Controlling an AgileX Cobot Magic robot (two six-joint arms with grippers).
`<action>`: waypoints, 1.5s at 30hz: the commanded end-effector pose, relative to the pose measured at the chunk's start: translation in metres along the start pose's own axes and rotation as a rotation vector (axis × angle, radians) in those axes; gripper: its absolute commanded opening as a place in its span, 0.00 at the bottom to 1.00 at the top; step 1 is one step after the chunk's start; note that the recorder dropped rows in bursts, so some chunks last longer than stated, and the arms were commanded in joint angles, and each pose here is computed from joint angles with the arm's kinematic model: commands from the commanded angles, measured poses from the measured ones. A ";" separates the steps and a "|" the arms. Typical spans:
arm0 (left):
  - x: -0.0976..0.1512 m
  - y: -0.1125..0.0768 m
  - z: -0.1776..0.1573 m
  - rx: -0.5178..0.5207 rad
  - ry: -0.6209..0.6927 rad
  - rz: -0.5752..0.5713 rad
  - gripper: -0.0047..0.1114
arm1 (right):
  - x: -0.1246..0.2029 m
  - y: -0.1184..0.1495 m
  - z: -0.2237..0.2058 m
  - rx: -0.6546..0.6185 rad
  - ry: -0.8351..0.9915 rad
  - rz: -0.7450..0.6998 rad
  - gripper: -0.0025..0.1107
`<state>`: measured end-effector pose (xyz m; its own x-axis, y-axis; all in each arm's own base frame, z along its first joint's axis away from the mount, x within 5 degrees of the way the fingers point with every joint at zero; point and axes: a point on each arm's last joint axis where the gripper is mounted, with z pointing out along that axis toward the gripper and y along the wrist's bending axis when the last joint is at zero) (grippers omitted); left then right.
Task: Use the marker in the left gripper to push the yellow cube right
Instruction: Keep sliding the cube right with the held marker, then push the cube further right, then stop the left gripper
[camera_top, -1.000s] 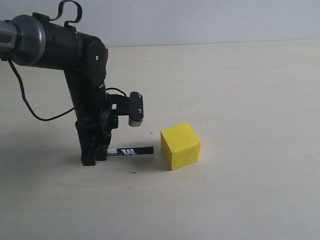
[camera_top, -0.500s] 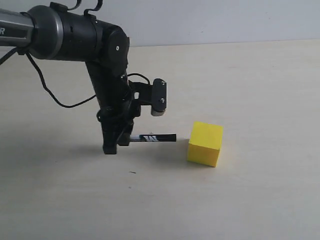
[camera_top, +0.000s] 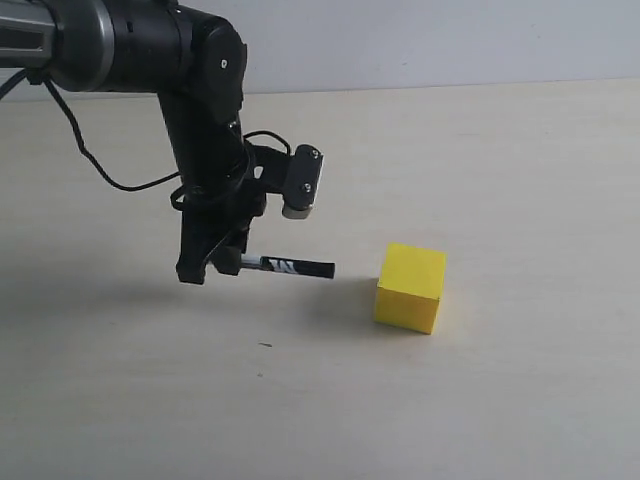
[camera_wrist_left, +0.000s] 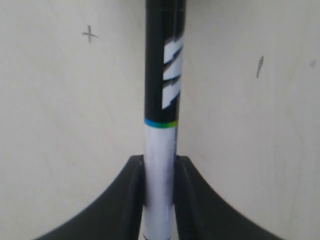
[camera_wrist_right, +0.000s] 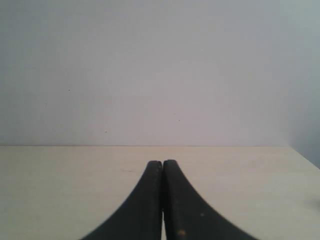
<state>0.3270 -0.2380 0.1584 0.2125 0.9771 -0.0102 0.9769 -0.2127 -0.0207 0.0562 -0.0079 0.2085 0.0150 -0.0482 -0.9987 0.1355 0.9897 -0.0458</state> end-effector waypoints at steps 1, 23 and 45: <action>0.000 0.005 0.019 0.063 0.071 -0.002 0.04 | 0.001 0.000 0.000 0.007 -0.005 -0.003 0.02; -0.063 -0.005 0.016 0.067 0.059 -0.076 0.04 | 0.001 0.000 0.000 0.007 -0.005 -0.003 0.02; -0.088 -0.004 0.019 -0.015 0.064 -0.062 0.04 | 0.001 0.000 0.000 0.006 -0.008 -0.003 0.02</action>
<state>0.2959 -0.3351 0.1390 0.1613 0.9869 -0.0038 0.9869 -0.1613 0.0047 0.0562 -0.0079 0.2085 0.0150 -0.0482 -0.9987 0.1355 0.9897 -0.0458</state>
